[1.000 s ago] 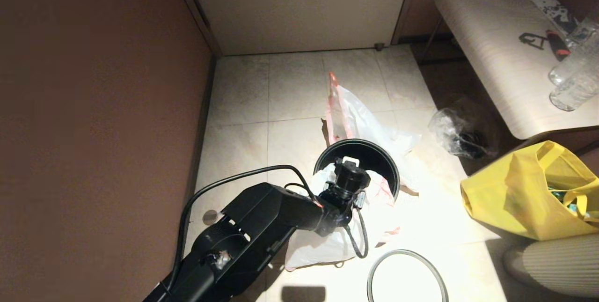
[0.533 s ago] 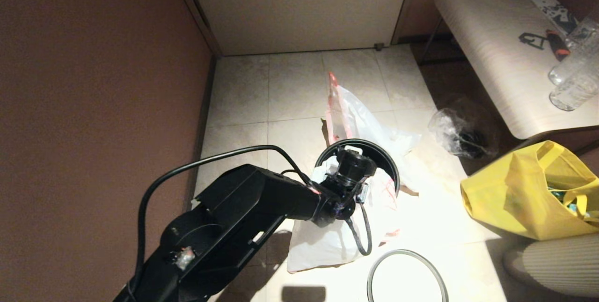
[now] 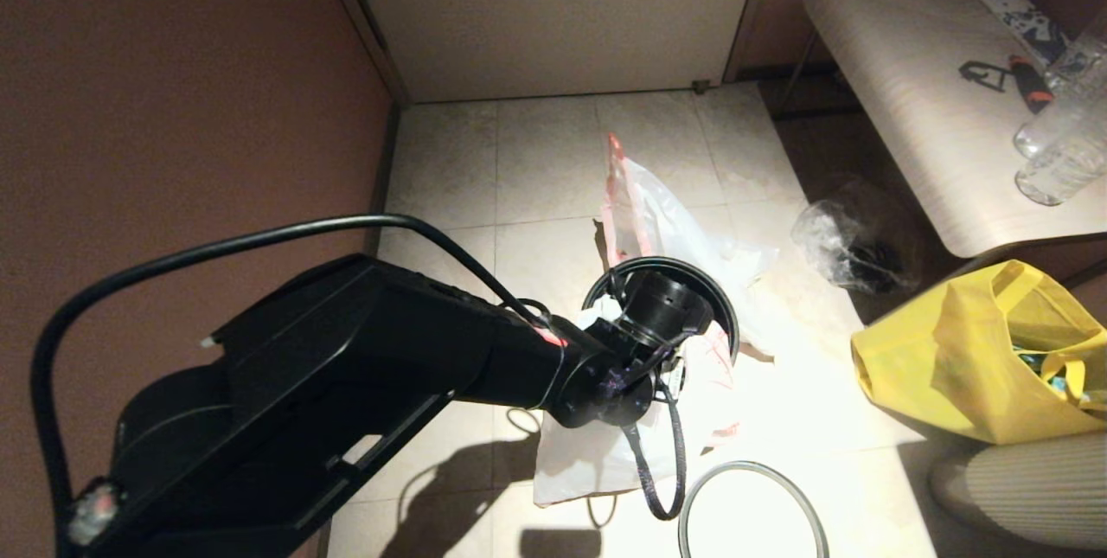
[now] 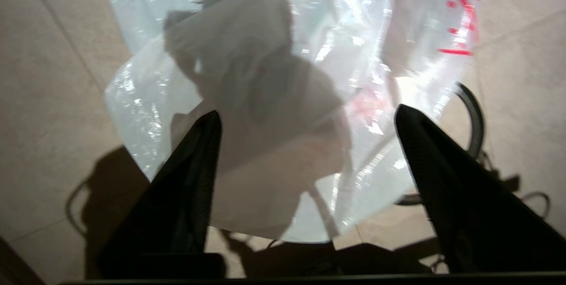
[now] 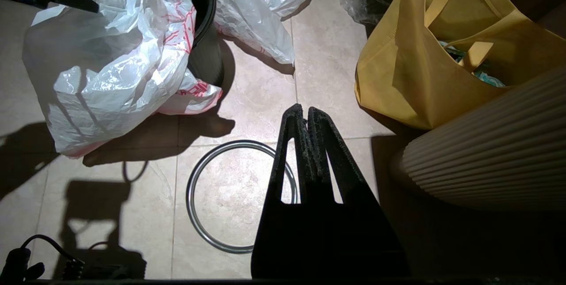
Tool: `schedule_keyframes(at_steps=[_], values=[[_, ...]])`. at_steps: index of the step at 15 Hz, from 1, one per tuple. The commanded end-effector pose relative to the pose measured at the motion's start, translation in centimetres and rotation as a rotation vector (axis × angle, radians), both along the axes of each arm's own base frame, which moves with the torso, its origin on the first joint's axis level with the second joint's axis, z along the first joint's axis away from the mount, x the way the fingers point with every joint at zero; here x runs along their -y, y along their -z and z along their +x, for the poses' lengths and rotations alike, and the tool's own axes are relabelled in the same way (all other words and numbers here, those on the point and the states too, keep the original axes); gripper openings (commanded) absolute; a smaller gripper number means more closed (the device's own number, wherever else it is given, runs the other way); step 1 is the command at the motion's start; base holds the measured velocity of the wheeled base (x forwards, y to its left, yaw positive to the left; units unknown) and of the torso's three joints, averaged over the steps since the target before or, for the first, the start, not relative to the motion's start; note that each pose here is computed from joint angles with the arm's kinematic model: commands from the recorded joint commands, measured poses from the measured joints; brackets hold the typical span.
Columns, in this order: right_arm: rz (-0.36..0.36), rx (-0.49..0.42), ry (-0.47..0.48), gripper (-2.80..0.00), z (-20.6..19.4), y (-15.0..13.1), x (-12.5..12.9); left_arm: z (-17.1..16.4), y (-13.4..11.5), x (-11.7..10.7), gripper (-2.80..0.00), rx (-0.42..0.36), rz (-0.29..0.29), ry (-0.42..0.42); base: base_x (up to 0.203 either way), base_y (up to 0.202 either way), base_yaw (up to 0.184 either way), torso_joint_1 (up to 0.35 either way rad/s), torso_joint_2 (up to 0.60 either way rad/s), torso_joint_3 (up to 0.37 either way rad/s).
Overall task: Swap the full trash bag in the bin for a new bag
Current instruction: Put the new garbage bag on the trash can
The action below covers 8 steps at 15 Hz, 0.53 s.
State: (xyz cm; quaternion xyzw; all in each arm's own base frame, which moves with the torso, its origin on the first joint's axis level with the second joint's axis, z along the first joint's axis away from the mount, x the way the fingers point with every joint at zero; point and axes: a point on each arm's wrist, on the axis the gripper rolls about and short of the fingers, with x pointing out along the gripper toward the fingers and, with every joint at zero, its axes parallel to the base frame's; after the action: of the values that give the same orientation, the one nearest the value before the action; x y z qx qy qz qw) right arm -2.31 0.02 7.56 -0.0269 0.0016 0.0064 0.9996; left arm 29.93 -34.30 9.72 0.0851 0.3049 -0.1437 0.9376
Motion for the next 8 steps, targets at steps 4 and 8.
schedule_keyframes(at_steps=[4,8], values=[[0.000,0.001,0.000,-2.80,0.0,0.0,0.0,-2.3,-2.5,1.6,-2.80,0.014,-0.067,0.094,0.000,0.000,0.000,0.000,0.00,0.000],[0.000,0.001,-0.001,-2.80,0.0,0.0,0.0,1.0,1.4,3.4,-2.80,0.005,-0.046,0.067,0.000,0.000,0.000,0.000,0.00,0.000]])
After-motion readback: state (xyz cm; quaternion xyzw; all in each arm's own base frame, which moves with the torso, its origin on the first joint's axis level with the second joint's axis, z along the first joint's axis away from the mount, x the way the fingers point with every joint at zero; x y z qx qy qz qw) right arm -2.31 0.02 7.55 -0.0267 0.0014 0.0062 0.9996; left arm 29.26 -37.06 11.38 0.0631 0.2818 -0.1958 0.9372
